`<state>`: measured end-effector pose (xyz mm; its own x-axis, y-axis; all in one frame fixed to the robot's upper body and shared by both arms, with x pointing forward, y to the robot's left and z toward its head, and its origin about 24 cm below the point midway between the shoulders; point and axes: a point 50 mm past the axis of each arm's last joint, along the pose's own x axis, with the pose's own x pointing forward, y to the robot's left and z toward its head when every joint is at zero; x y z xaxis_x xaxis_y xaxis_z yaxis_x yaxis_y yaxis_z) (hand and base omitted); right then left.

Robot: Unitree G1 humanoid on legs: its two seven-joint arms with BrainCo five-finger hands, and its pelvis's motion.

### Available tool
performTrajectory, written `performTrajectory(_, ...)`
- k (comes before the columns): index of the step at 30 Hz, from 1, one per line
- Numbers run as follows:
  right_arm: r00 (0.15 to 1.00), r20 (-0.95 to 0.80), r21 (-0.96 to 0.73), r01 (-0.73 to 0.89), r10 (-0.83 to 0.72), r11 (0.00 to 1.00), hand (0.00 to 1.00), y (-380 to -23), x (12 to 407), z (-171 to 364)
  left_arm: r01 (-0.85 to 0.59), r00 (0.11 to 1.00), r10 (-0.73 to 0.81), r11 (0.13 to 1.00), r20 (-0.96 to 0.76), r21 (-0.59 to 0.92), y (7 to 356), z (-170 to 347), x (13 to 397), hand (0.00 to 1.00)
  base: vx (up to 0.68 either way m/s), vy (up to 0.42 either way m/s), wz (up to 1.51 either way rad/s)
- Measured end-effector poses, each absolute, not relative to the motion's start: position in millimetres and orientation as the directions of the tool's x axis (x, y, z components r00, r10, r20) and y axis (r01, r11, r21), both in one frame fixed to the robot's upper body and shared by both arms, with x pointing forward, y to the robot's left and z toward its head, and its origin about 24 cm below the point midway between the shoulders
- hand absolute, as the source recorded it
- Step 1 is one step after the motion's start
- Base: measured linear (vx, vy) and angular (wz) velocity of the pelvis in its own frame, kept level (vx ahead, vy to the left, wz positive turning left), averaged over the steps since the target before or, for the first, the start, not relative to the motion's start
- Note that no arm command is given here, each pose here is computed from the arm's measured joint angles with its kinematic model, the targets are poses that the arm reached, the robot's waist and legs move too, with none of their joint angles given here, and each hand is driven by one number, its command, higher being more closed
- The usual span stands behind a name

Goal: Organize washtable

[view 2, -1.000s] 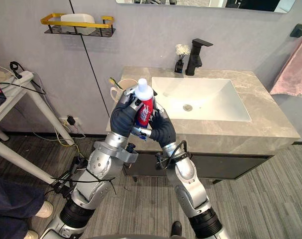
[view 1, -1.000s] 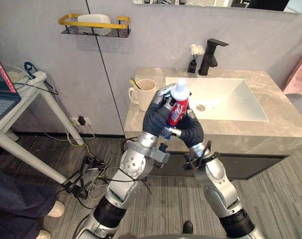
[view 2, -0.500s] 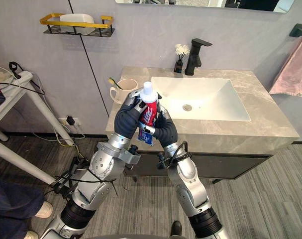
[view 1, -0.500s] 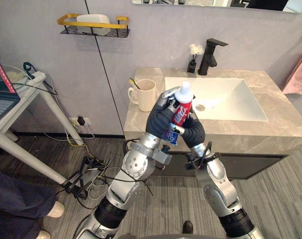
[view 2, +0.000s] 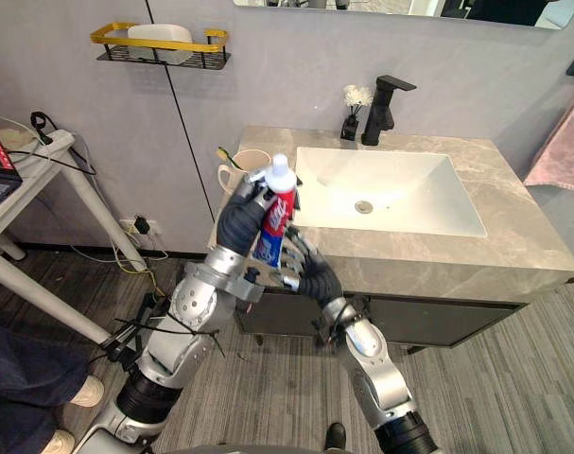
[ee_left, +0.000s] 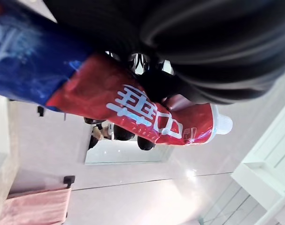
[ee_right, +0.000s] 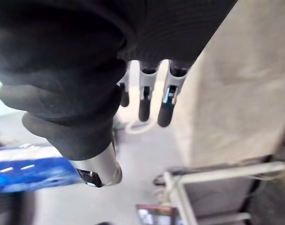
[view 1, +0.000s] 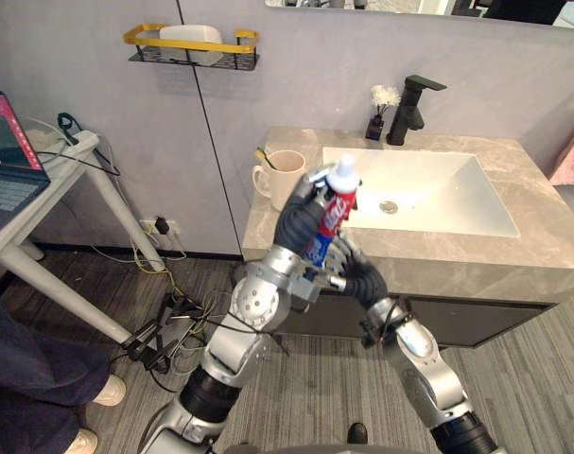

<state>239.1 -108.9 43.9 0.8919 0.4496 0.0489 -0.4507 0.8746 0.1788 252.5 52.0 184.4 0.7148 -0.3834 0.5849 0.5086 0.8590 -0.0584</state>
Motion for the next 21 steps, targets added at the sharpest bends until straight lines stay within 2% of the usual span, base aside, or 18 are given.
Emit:
performTrajectory(4,0.888,0.005,0.183,-0.453,0.460,0.872,0.00,-111,237,36,0.527,0.648,-0.364,0.848,0.669,-0.049,53,203,244,1.00,0.00,0.000,0.00)
performTrajectory(14,0.830,0.047,0.186,-0.554,0.556,0.811,0.00,-82,239,46,0.537,0.642,-0.362,0.841,0.676,-0.060,50,204,242,1.00,-0.01,-0.001,0.02)
performTrajectory(21,0.822,0.146,0.155,-0.568,0.550,0.808,0.00,-81,243,71,0.534,0.643,-0.359,0.843,0.677,-0.061,51,204,242,1.00,0.00,0.000,0.00)
